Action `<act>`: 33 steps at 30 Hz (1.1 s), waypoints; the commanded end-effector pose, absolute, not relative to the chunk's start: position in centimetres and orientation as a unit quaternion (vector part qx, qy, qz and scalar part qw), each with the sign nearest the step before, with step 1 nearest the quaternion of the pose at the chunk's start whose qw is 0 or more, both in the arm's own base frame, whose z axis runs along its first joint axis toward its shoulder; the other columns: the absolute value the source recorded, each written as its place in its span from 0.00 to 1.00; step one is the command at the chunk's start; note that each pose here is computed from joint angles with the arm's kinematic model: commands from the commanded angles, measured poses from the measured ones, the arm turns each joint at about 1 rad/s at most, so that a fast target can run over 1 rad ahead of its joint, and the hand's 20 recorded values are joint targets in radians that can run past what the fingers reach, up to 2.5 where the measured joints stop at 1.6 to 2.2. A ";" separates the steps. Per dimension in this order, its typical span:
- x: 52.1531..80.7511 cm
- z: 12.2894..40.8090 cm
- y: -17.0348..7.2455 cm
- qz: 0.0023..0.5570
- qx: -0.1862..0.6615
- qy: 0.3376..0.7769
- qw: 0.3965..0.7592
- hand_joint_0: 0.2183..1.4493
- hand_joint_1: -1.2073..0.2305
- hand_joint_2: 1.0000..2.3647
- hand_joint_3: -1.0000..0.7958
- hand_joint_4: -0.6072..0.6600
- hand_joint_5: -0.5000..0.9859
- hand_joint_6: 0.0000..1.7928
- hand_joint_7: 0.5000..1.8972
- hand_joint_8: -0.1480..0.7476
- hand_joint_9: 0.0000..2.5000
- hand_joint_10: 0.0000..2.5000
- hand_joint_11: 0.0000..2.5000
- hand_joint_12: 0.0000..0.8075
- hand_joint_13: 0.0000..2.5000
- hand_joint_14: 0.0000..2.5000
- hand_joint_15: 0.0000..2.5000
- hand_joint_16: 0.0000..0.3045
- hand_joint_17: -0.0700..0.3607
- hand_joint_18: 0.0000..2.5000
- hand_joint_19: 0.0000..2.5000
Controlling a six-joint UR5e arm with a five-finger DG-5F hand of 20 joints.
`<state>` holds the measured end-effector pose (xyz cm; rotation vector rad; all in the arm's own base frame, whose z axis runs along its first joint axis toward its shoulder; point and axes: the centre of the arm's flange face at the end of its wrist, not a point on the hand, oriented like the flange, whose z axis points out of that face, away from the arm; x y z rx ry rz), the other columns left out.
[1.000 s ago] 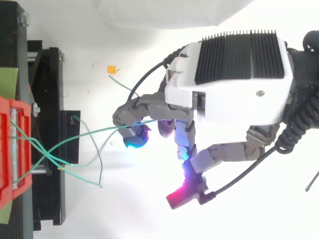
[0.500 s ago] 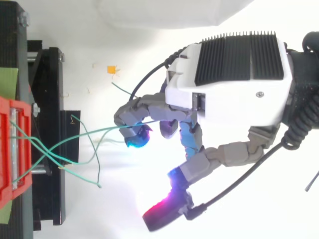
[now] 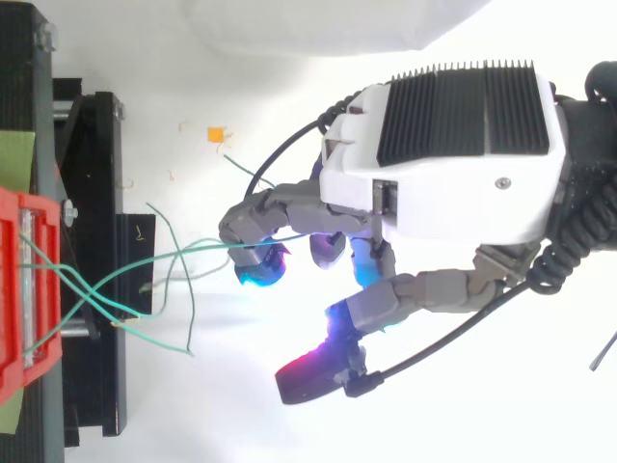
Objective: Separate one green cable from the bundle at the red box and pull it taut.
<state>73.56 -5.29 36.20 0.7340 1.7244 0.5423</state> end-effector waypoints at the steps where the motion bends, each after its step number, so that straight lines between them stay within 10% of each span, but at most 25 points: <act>1: 73.6 36.2 -5.3 0.230 0.312 0.732 0.561 0.43 0.29 0.02 0.44 0.52 0.43 0.28 0.57 0.38 0.71 0.00 0.05 0.49 0.43 0.01 0.19 0.15 0.41 0.27 0.23; 11: 73.7 36.2 -5.1 0.212 0.291 0.737 0.572 0.43 0.29 0.02 0.46 0.51 0.43 0.28 0.56 0.39 0.68 0.00 0.03 0.49 0.43 0.01 0.20 0.15 0.40 0.28 0.23; 25: 76.6 38.2 -4.5 0.022 0.100 0.701 0.706 0.43 0.29 0.02 0.46 0.53 0.43 0.28 0.55 0.39 0.68 0.00 0.03 0.49 0.43 0.01 0.20 0.15 0.40 0.27 0.23; 33: 77.2 34.3 -3.6 -0.025 0.066 0.661 0.747 0.43 0.29 0.02 0.46 0.53 0.43 0.28 0.54 0.39 0.68 0.00 0.04 0.49 0.44 0.01 0.20 0.15 0.40 0.27 0.23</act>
